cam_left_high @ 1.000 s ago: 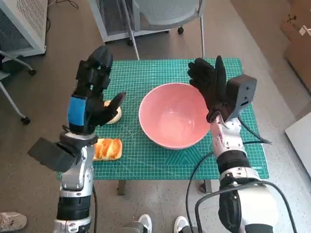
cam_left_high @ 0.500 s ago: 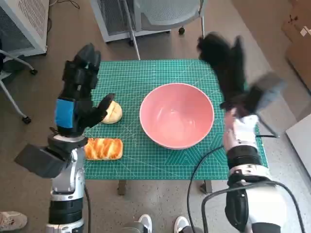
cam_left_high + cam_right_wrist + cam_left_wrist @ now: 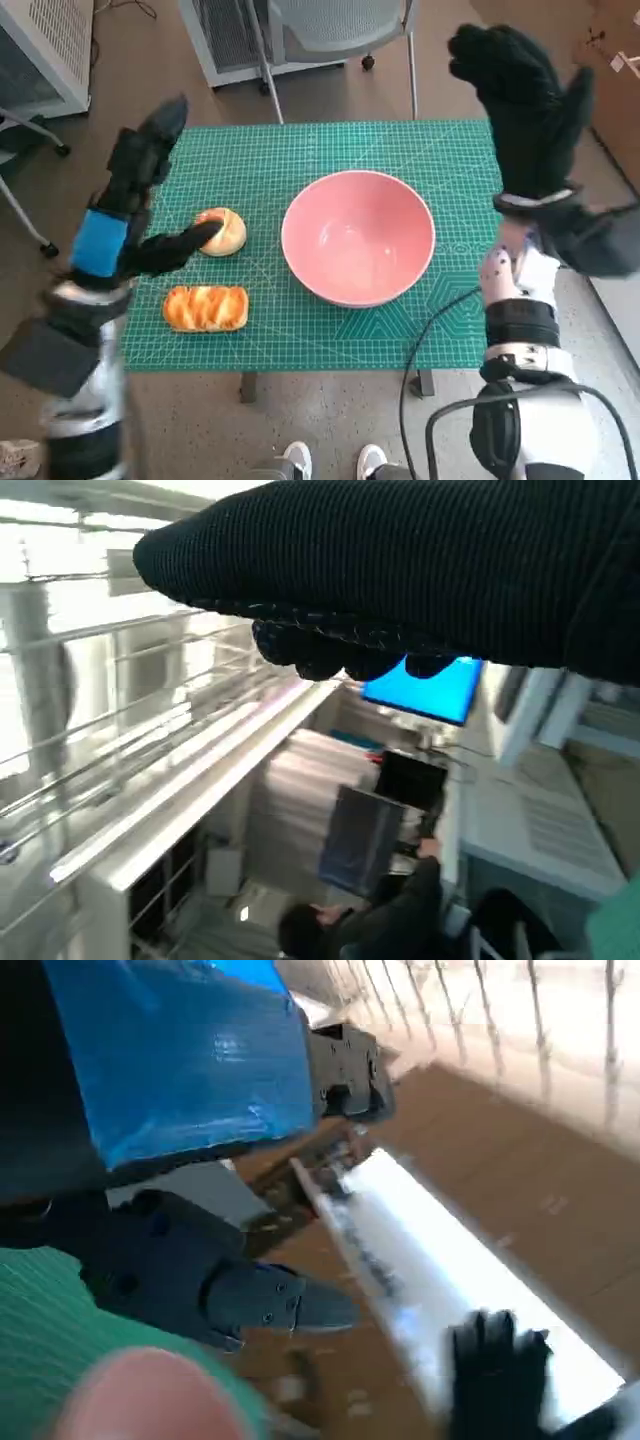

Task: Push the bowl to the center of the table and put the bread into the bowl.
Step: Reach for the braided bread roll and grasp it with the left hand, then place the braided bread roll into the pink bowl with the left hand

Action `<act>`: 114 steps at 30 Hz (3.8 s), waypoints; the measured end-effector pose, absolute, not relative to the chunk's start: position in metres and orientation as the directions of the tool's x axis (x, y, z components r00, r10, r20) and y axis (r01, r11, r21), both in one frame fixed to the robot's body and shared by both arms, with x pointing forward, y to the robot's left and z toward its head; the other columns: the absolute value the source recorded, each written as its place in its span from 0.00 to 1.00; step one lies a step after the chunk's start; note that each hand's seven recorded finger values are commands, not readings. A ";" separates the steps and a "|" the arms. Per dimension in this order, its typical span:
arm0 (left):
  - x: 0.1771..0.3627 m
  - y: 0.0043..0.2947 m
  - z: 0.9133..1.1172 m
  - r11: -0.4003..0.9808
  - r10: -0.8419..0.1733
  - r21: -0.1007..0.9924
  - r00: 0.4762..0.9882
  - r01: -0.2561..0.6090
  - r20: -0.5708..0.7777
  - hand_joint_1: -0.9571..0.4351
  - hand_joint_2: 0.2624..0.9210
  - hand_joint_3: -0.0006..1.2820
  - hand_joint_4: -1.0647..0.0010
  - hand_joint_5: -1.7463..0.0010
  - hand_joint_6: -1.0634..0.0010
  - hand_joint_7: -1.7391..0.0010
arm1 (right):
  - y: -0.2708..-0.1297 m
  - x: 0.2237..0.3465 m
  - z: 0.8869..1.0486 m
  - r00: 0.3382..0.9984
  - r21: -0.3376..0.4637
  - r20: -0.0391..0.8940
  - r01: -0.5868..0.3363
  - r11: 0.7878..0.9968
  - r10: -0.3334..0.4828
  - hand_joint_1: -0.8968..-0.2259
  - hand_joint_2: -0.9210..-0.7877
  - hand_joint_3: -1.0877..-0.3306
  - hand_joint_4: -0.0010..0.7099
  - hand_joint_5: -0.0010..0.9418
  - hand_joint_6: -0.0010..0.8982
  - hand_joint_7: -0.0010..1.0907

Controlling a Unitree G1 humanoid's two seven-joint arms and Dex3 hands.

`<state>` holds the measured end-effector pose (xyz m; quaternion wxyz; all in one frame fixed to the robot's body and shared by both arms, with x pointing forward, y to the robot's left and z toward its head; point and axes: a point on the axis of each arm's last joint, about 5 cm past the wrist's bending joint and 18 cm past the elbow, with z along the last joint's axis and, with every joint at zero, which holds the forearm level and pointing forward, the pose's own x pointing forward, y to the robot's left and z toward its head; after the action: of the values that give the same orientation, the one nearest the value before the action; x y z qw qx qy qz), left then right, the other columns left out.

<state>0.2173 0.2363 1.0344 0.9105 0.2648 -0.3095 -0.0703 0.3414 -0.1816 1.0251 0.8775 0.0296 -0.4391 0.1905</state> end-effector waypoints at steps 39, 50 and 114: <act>0.190 0.225 1.014 0.359 -0.200 0.890 0.954 0.282 -0.222 0.58 0.70 0.00 0.80 1.00 0.70 0.98 | -0.176 0.341 1.024 0.545 -0.115 0.773 -0.383 0.917 0.325 0.39 0.00 0.48 0.44 0.00 0.52 0.02; 0.204 0.224 0.993 0.301 -0.127 0.878 0.928 0.372 -0.350 0.61 0.72 0.00 0.81 1.00 0.66 0.99 | -0.177 0.341 1.023 0.540 -0.106 0.778 -0.391 0.914 0.321 0.39 0.00 0.48 0.44 0.00 0.52 0.01; 0.217 0.203 1.039 0.233 -0.309 0.971 0.951 0.053 0.022 0.69 0.94 0.01 0.19 0.46 0.29 0.39 | -0.182 0.336 1.014 0.542 -0.106 0.777 -0.390 0.915 0.321 0.40 0.00 0.47 0.45 0.00 0.49 0.00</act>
<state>0.2169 0.2032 1.0393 0.7780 0.6084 -0.1052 -0.1162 0.3360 -0.1822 1.0136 0.8771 0.0398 -0.4338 0.2024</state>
